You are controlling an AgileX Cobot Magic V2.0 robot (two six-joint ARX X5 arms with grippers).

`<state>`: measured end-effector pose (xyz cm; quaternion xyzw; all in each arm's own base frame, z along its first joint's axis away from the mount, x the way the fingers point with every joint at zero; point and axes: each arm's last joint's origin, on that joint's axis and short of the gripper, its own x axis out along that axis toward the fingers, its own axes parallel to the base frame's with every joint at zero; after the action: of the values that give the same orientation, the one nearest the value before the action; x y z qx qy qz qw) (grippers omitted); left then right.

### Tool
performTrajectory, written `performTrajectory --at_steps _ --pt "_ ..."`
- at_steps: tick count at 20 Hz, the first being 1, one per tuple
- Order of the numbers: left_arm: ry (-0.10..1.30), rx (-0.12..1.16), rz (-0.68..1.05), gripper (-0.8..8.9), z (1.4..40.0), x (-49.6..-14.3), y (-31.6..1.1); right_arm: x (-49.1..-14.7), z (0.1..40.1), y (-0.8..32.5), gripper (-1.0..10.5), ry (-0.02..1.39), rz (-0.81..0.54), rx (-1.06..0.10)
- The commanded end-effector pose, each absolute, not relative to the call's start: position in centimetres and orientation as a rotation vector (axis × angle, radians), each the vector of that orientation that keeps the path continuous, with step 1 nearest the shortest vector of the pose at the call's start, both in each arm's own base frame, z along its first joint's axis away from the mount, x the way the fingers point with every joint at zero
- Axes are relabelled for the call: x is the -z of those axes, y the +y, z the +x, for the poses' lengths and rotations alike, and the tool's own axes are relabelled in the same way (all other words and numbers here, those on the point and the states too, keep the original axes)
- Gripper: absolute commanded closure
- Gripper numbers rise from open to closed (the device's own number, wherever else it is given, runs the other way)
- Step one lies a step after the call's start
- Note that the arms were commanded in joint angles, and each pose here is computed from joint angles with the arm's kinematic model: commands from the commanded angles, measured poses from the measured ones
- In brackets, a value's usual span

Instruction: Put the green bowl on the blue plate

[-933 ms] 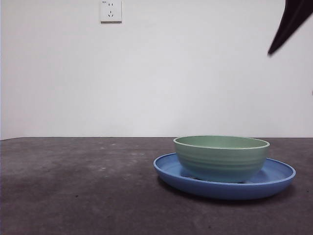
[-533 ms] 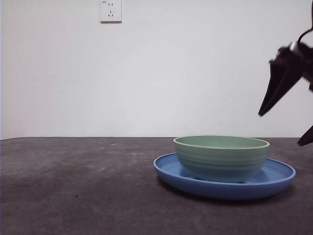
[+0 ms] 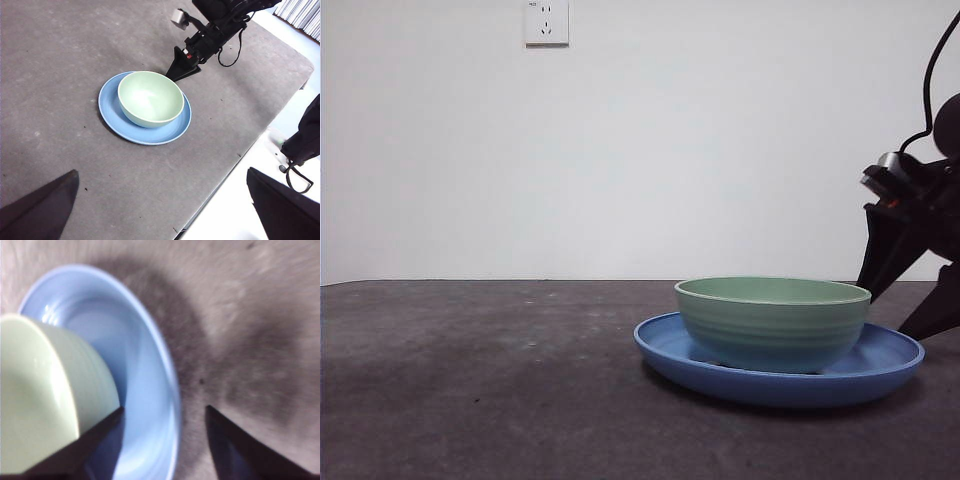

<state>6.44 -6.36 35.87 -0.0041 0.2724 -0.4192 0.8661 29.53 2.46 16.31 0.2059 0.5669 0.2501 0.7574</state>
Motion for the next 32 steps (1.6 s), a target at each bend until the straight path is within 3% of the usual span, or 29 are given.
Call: performTrajectory --at_steps 1,7,12,17,24,32 --pt "0.552 0.888 -0.003 2.52 6.4 -36.2 -6.4 -15.6 30.1 3.0 7.4 1.254 0.426 -0.572" --pt "0.553 0.888 -0.003 2.52 6.4 -36.2 -6.4 -14.9 30.1 3.5 9.4 1.297 0.389 -0.53" --pt "0.554 0.888 -0.003 2.52 6.4 -36.2 -6.4 -15.0 30.1 3.5 9.4 1.307 0.393 -0.502" --pt "0.554 0.888 -0.003 2.52 6.4 -36.2 -6.4 -17.7 31.3 4.2 9.4 1.293 0.378 -0.519" --pt "0.554 0.888 -0.003 2.52 6.4 -36.2 -6.4 -21.7 32.9 9.1 9.4 1.227 0.354 -0.604" --pt "0.554 0.888 -0.003 2.52 6.4 -36.2 -6.4 -20.9 32.8 14.6 9.4 1.211 0.372 -0.678"
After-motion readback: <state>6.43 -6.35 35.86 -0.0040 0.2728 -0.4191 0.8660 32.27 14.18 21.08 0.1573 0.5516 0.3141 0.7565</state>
